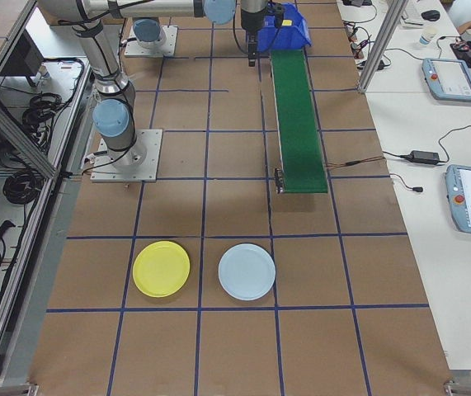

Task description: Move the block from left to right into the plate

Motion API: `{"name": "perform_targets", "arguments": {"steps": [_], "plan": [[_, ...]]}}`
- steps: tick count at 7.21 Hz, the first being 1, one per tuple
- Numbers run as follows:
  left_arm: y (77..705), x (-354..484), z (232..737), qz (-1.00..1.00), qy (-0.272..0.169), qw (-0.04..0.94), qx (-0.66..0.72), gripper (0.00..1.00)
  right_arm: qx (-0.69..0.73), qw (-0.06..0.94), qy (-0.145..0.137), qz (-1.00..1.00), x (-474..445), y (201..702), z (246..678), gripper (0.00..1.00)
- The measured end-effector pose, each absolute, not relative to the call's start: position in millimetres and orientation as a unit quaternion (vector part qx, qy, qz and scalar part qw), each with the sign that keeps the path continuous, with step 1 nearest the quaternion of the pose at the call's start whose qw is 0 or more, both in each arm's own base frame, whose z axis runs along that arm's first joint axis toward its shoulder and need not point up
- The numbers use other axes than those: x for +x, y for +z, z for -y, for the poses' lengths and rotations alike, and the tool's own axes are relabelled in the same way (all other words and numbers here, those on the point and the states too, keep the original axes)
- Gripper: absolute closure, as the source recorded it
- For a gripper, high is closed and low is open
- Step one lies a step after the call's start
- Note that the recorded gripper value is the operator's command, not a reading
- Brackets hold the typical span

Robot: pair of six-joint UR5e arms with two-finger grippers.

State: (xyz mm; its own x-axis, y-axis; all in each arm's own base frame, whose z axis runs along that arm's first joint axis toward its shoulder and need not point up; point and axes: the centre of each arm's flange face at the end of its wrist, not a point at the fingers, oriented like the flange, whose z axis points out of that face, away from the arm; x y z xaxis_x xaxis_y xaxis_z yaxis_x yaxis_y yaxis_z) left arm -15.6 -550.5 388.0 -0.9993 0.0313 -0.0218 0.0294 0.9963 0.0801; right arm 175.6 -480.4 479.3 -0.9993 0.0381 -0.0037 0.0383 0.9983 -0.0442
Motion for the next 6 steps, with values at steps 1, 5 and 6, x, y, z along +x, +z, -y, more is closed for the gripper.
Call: {"name": "perform_targets", "arguments": {"steps": [1, 5, 6], "plan": [[359, -12, 568, -0.999, 0.046, 0.010, 0.015, 0.00, 0.019, 0.002, -0.022, -1.000, 176, 480, 480, 0.00], [277, -7, 594, -0.997, 0.076, 0.003, 0.016, 0.00, 0.018, 0.001, -0.023, -1.000, 177, 480, 480, 0.00], [259, -8, 589, -0.997, 0.081, 0.002, 0.017, 0.00, 0.018, 0.002, -0.023, -1.000, 177, 480, 480, 0.00]]}}
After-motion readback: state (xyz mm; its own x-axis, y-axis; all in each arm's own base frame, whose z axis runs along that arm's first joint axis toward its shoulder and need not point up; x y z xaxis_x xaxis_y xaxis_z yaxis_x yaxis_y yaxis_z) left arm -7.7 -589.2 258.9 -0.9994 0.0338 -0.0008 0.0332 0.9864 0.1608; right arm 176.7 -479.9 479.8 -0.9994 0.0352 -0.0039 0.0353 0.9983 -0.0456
